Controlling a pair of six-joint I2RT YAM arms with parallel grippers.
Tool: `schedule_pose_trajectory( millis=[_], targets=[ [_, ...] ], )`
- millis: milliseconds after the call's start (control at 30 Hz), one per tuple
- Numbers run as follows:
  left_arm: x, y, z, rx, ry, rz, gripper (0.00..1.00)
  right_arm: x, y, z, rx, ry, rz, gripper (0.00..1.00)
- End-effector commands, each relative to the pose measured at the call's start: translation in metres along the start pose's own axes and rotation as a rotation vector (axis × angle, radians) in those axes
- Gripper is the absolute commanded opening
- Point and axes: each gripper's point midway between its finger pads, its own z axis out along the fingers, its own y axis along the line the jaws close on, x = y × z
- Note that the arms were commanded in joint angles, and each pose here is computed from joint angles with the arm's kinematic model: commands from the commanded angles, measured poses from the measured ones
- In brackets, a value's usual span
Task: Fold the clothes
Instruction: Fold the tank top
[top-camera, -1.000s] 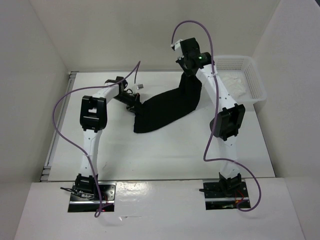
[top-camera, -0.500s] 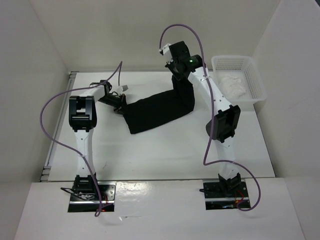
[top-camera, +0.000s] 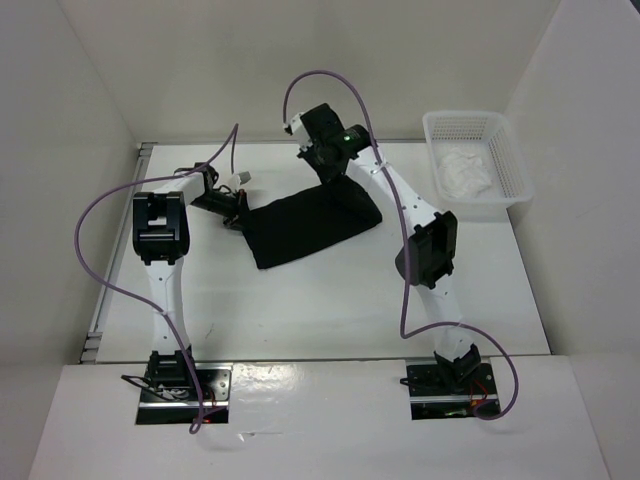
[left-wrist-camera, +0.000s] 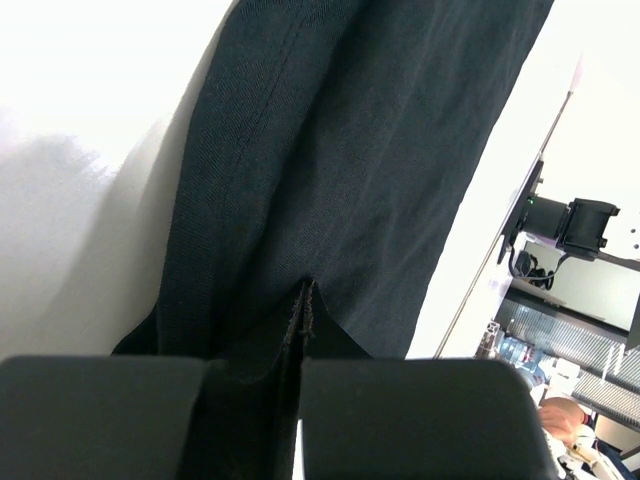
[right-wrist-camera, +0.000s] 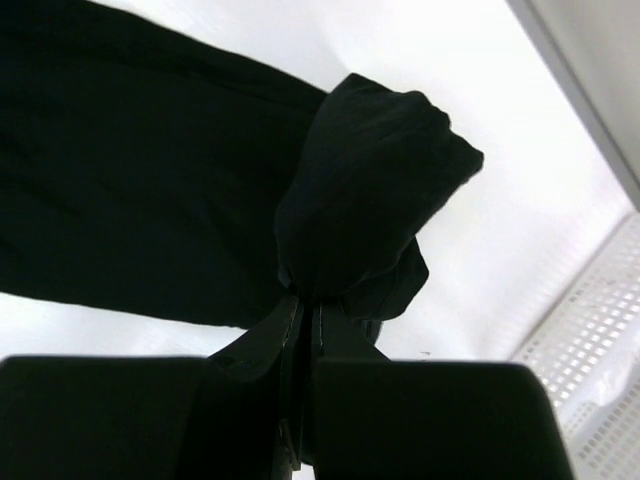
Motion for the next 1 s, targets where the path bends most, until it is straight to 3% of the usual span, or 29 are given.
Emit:
schedule_pose_trajectory(
  millis=[0,967],
  targets=[
    [0.006,0.027,-0.001,-0.113,0.019,0.057,0.0,-0.006,0.016,-0.004,-0.03,-0.013,0.02,0.0],
    [0.008,0.026,0.0,-0.102,0.023,0.059,0.0,-0.04,0.037,-0.05,0.035,-0.116,-0.055,0.0]
  ],
)
